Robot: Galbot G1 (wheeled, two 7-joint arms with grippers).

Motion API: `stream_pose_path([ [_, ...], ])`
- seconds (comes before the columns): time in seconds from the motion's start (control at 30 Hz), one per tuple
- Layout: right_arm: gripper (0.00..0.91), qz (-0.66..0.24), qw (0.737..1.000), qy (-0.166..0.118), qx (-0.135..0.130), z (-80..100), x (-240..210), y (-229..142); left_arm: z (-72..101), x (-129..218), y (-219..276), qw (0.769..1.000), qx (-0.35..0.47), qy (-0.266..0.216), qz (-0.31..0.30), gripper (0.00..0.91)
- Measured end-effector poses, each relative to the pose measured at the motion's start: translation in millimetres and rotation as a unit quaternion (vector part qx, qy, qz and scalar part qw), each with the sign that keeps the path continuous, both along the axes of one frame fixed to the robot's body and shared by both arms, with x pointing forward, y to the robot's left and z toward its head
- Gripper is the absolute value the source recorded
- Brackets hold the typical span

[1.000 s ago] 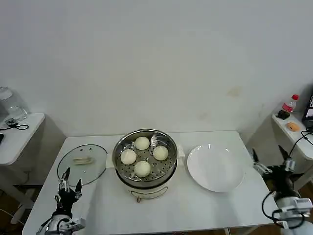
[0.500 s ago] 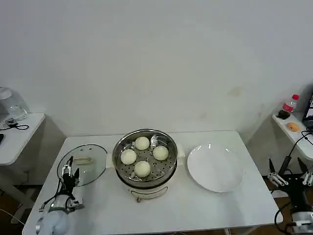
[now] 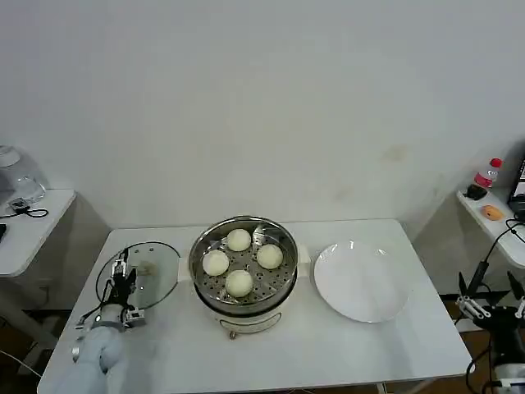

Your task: Take steamed baozi put them in steamer then cover it.

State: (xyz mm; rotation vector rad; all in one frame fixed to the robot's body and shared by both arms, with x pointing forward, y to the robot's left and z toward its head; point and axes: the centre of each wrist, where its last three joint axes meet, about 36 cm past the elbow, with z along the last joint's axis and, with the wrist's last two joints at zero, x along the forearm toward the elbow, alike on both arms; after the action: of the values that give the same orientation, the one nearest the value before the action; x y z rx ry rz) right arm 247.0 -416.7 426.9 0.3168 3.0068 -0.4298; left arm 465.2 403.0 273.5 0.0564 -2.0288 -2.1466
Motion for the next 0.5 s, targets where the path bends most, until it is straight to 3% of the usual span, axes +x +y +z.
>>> stream_pose_path([
  [0.3,0.907,-0.008,1.0,0.001,-0.002,0.2,-6,-4,-0.1,32,-2,1.0,0.003,0.003,0.001,0.907],
  [0.33,0.907,-0.008,1.0,0.0,-0.003,0.7,-6,-4,-0.2,34,-2,1.0,0.003,0.002,0.002,0.584],
  [0.37,0.907,-0.009,1.0,0.0,-0.003,1.0,-7,-5,-0.2,37,-2,1.0,0.004,0.002,0.001,0.01],
  [0.5,0.907,-0.011,1.0,-0.001,-0.004,0.4,-8,-5,-0.3,45,0,1.0,0.007,0.005,0.002,0.0],
])
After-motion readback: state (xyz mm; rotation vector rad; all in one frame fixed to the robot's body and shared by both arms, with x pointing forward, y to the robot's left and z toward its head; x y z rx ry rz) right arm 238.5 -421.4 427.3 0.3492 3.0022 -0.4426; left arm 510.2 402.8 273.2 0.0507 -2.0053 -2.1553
